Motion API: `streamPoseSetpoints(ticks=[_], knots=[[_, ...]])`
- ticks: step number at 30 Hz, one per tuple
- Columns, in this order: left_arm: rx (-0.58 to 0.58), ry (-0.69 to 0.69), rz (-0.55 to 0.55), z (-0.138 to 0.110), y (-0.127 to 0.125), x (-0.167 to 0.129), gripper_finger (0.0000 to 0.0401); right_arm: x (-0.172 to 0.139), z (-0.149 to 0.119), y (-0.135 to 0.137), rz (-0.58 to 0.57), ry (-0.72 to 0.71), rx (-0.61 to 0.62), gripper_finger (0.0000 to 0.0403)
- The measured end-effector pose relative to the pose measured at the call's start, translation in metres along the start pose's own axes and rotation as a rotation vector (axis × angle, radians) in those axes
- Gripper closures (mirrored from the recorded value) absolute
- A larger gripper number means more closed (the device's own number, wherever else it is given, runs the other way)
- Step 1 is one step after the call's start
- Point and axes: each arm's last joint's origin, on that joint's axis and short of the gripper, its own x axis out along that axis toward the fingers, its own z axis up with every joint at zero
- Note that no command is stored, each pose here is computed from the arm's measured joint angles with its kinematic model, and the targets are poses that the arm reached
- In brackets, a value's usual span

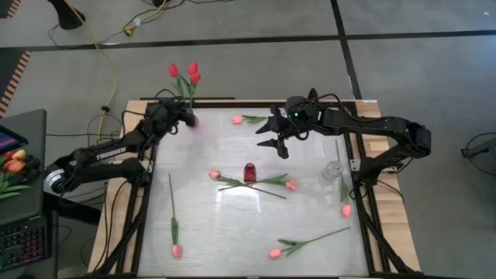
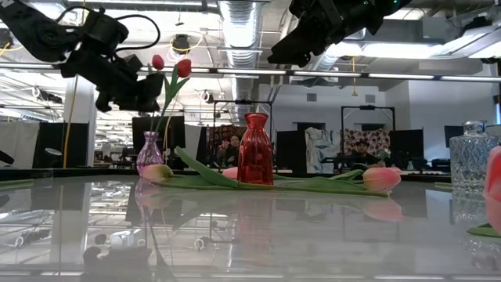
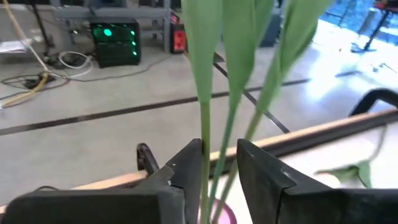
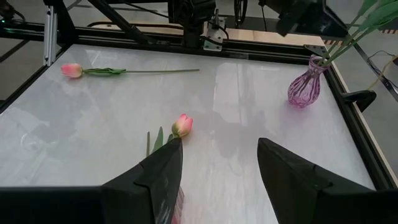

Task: Sort flowers into vase by color
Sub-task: Put the red tulip into the violet vase, then put the top left pink-orange tulip into the red vase

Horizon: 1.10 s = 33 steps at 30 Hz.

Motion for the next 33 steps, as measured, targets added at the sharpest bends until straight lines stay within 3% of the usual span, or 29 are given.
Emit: streamPoseSetpoints(ticks=[14,25,33], knots=[[0.025,0.056,-0.113,0.002,-0.003,-0.036,0.0268,0.000,0.001,0.000,-0.002,-0.007,-0.002,0.0170],[-0.006,0.217,-0.388,-0.010,-0.019,-0.057,0.0268,0.000,0.002,0.001,-0.001,-0.022,0.046,0.0170],[0.064,0.303,-0.616,-0.022,-0.045,-0.078,0.0268,0.005,0.004,0.015,0.046,-0.009,0.088,0.0170]])
